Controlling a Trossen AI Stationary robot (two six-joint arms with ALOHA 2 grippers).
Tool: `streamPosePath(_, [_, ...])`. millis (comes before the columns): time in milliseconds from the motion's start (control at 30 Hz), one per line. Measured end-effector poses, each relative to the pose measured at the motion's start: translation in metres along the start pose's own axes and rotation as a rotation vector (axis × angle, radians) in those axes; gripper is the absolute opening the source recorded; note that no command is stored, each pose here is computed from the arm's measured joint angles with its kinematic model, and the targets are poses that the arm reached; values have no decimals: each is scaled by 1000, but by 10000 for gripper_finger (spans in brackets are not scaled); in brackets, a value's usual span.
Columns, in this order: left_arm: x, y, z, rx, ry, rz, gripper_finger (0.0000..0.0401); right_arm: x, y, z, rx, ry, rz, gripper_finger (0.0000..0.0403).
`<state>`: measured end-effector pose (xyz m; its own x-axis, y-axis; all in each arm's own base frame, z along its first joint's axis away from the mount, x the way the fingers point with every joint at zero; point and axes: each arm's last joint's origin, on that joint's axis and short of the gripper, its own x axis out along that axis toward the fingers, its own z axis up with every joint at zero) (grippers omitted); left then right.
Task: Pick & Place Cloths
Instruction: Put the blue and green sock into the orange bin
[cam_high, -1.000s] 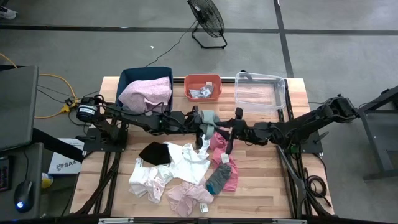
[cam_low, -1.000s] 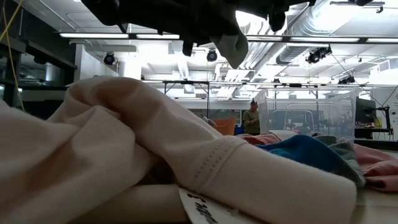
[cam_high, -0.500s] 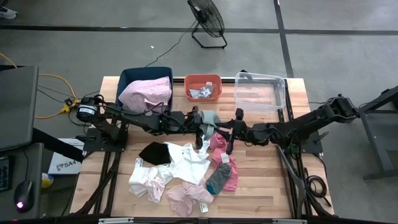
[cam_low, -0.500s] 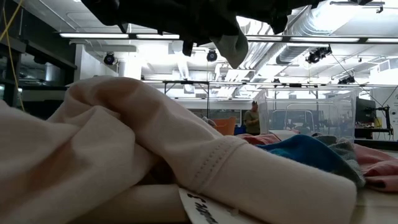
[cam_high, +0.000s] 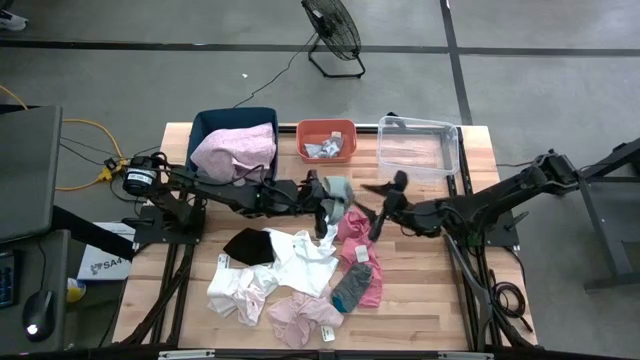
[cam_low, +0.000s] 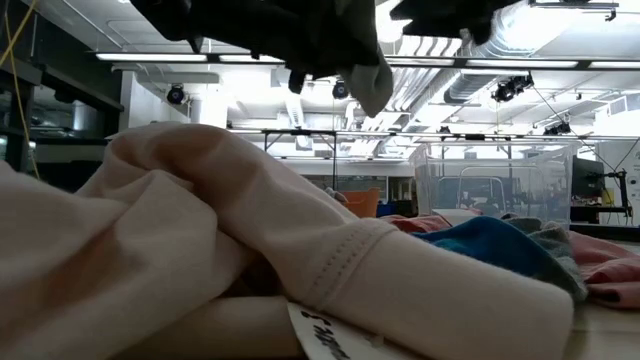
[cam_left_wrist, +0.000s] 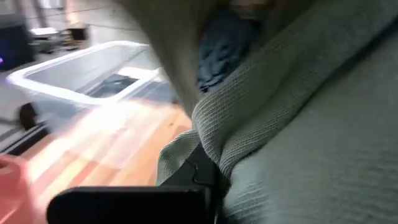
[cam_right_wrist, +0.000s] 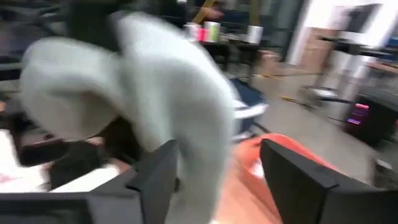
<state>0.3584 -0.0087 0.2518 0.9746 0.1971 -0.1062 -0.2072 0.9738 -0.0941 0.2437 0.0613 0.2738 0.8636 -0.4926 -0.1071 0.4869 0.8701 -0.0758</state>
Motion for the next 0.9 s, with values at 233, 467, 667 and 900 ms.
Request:
streamPosePath(233, [10, 35, 11, -22, 131, 161, 8, -33, -17, 7, 33, 36, -118, 259])
streamPosePath(467, [15, 79, 33, -25, 262, 292, 8, -46, -25, 4, 50, 78, -116, 260])
streamPosePath(667, [16, 117, 43, -44, 321, 394, 8, -47, -26, 1, 41, 99, -107, 254])
streamPosePath(900, [23, 157, 44, -78, 354, 457, 8, -47, -25, 1, 41, 106, -86, 252])
